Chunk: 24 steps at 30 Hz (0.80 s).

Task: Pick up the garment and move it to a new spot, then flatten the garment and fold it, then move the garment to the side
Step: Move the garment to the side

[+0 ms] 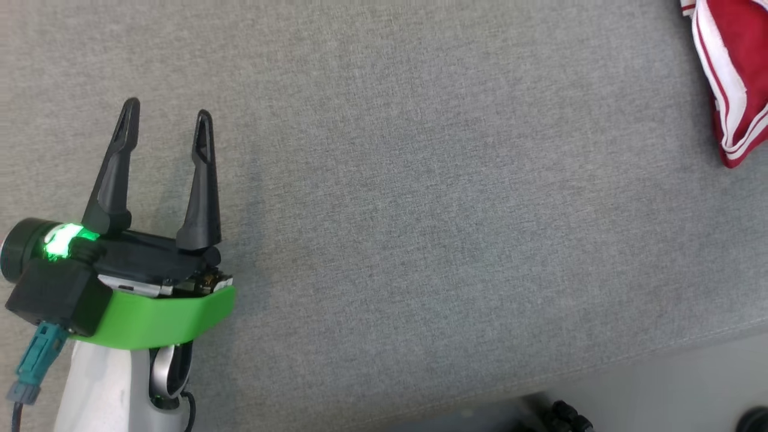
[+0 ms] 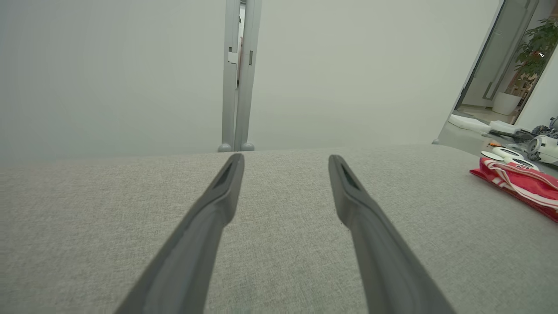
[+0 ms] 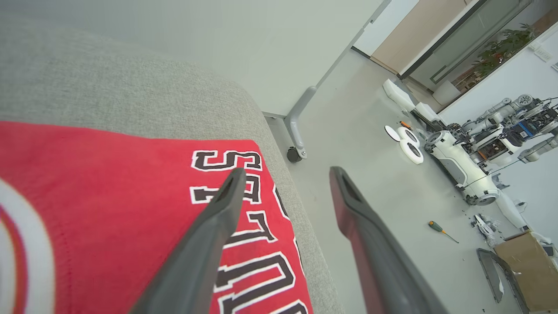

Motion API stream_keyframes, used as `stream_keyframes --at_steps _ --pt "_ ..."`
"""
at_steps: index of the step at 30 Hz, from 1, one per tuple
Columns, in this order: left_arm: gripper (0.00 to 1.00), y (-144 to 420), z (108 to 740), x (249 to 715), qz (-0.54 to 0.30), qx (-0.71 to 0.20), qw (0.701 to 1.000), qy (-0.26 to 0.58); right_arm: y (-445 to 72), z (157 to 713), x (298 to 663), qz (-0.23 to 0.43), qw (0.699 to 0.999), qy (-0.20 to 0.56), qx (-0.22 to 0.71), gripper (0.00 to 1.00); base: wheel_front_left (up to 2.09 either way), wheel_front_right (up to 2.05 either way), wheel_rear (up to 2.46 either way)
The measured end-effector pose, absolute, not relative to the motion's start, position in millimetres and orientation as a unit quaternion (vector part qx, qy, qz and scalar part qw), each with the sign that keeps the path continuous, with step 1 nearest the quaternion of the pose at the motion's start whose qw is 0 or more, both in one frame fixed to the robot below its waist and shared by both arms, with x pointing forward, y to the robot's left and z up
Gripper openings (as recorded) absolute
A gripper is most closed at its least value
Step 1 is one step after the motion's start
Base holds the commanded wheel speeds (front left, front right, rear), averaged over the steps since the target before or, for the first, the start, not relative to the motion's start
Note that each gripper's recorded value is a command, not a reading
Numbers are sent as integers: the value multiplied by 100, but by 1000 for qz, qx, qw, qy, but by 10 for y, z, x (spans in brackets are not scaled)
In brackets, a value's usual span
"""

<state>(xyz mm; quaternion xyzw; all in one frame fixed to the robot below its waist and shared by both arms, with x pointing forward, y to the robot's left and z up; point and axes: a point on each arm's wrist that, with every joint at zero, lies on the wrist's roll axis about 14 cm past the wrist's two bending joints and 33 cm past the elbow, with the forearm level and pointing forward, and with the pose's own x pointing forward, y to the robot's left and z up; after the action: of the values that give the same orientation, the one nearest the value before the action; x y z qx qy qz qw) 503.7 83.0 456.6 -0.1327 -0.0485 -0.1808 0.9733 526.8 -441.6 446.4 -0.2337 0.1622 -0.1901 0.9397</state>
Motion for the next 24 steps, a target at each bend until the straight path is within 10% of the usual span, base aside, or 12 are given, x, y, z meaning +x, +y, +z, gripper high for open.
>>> stream_keyframes --at_steps 24 --pt "100 1504 4906 4140 -66 -102 992 -23 -2415 4982 4423 -9 999 2 35 100 0 0 0"
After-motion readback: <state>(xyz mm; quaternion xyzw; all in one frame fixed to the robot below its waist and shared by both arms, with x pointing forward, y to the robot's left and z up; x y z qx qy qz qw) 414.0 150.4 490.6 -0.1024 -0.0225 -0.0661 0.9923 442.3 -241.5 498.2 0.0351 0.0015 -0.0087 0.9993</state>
